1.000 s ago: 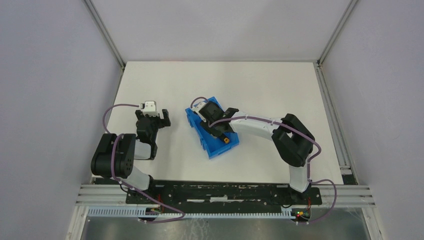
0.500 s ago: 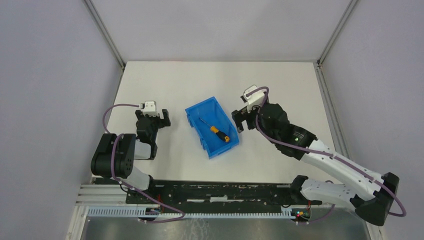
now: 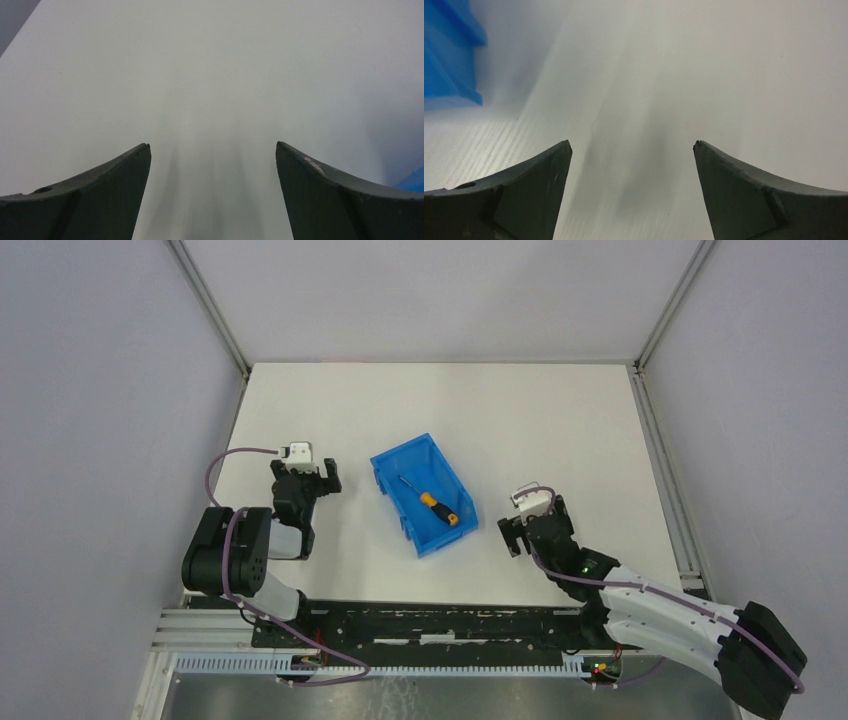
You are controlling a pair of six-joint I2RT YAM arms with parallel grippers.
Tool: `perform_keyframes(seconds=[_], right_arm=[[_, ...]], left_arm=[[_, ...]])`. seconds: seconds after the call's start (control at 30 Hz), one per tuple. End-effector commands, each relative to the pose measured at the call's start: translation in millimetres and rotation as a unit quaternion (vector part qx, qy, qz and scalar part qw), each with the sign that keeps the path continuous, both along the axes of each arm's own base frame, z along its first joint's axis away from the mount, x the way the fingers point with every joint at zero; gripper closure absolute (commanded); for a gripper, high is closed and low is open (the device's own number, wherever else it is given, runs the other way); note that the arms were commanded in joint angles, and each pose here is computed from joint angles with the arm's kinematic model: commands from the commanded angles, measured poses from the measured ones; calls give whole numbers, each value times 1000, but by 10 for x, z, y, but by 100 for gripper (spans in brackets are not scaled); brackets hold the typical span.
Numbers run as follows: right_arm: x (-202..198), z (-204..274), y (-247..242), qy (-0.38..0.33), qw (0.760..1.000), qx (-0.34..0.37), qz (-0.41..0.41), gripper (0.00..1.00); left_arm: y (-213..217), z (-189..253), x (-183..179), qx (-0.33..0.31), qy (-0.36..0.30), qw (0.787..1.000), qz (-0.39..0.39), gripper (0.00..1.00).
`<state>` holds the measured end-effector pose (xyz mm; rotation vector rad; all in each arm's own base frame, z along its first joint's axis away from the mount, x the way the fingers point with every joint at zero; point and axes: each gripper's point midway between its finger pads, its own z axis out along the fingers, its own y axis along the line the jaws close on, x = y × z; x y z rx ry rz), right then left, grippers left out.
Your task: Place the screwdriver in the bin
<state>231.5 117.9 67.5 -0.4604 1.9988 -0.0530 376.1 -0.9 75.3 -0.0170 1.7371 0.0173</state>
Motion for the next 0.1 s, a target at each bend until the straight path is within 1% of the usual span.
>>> perform_keyframes(seconds=[0.0, 0.07], right_arm=[[195, 404, 162, -71, 995, 72, -12, 2], [214, 464, 166, -76, 994, 76, -16, 2]], left_arm=[[5, 130, 43, -11, -24, 1000, 3, 0], [6, 131, 43, -11, -24, 1000, 3, 0]])
